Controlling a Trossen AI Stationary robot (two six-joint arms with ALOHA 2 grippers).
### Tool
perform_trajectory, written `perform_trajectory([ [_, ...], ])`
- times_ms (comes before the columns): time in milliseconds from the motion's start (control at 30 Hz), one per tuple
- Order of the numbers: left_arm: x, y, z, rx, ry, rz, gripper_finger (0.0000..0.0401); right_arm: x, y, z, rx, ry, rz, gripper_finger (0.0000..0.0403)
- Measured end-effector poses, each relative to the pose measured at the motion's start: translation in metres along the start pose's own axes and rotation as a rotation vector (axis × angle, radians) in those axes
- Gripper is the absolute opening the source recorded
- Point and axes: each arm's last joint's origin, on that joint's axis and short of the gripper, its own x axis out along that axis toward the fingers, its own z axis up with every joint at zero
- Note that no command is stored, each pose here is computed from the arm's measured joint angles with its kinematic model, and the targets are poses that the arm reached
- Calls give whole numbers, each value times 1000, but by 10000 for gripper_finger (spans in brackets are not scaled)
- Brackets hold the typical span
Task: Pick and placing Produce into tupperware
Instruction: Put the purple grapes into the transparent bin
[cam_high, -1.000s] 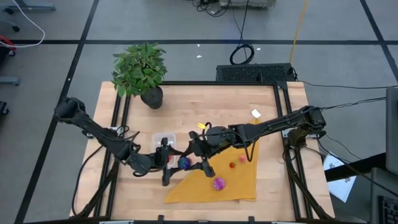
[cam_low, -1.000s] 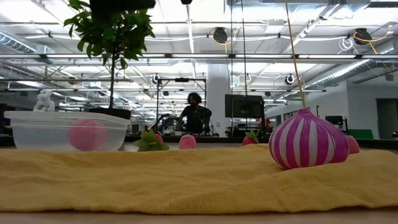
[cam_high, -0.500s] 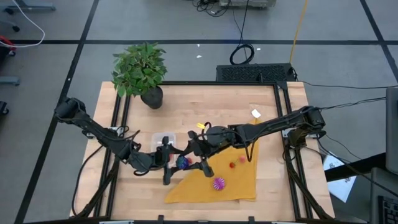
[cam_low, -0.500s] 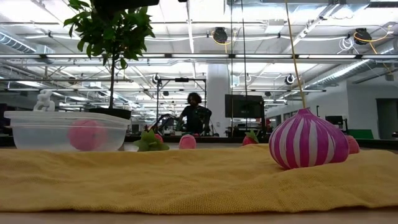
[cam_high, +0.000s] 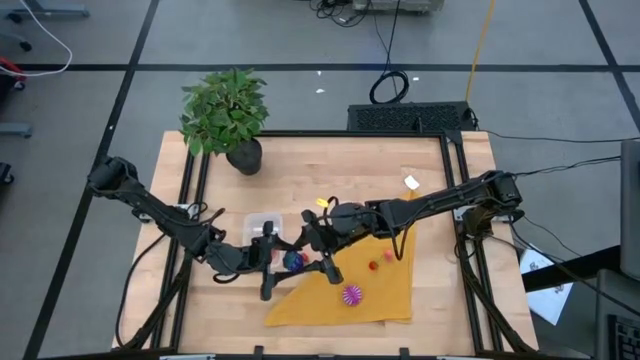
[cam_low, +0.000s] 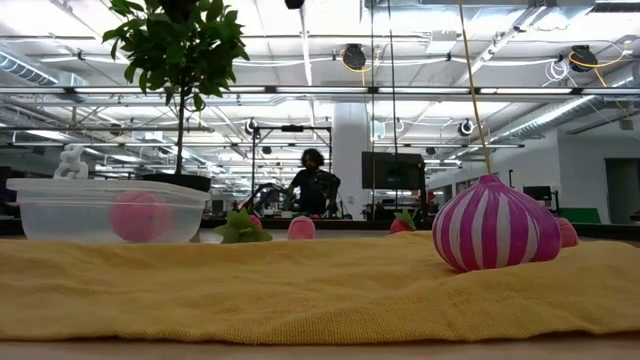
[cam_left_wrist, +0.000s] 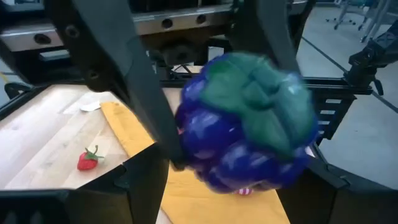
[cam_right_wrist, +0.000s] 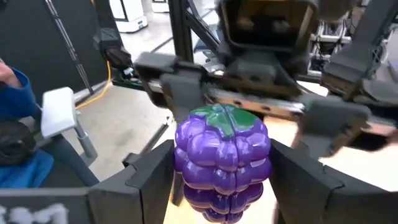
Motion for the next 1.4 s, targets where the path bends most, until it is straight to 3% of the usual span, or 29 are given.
perform_trajectory([
  [1233,5,3,1,43,-11,-31,266,10,-2,-7,10,-5,8,223],
  [1400,5,3,1,48,-11,-33,234,10,-2,-7,9,-8,7,223],
])
